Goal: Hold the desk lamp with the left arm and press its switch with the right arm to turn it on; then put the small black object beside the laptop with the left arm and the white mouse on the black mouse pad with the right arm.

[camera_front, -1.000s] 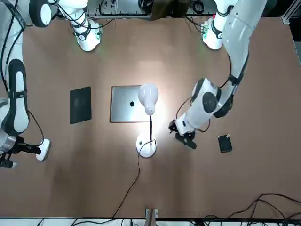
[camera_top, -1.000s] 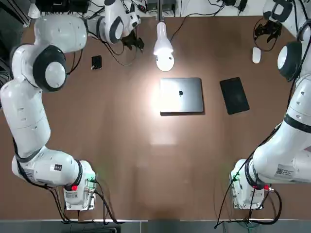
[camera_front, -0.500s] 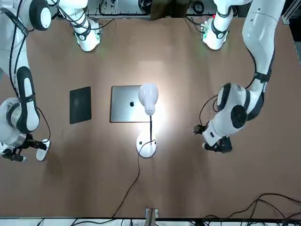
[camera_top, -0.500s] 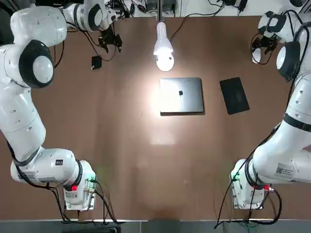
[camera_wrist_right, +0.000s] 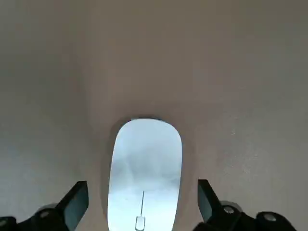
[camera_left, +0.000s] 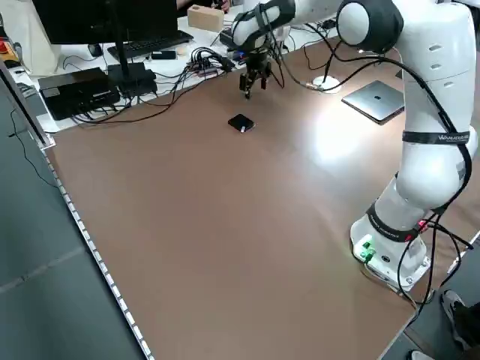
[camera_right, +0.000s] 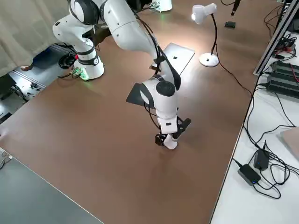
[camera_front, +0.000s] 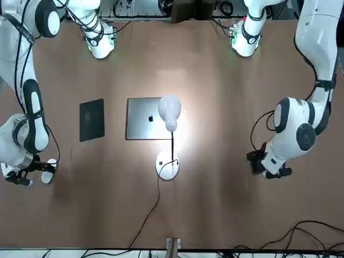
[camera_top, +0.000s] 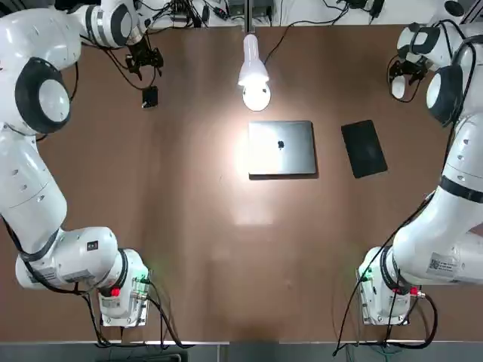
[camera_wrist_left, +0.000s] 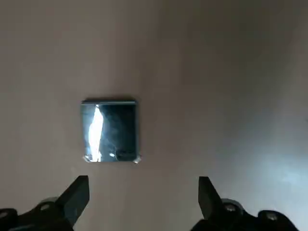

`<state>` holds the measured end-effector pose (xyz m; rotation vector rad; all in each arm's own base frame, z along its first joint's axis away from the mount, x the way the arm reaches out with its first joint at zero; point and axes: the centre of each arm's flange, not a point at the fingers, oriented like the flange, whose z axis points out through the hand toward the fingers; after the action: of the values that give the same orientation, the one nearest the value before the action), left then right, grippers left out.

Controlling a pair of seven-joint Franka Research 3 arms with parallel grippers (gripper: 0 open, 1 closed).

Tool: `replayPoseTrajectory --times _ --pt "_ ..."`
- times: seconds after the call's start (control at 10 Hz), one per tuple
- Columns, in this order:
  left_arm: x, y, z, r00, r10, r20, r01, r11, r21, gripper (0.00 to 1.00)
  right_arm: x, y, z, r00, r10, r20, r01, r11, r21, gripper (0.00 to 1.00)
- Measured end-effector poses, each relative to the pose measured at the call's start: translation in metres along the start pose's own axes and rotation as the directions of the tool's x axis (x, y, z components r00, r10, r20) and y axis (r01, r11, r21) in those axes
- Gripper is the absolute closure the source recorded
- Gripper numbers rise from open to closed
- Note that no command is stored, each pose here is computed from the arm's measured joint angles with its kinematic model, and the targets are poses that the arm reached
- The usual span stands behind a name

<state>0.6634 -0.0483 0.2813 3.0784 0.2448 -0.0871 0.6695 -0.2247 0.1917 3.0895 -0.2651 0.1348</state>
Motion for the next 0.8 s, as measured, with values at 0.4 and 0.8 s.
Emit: replayPoseTrajectory --times 0.4,0.8 --pt "0.005 -0.012 0.049 0.998 -0.023 -0.063 0.021 0.999 -0.044 0.00 -0.001 -0.001 0.003 1.000 -0.001 0.002 0.001 1.000 0.000 0.26" --pt "0.008 -0.028 0.074 0.998 -0.017 -0.067 0.016 1.000 -0.009 0.00 0.001 -0.006 0.002 1.000 -0.008 0.000 0.008 1.000 0.002 0.26"
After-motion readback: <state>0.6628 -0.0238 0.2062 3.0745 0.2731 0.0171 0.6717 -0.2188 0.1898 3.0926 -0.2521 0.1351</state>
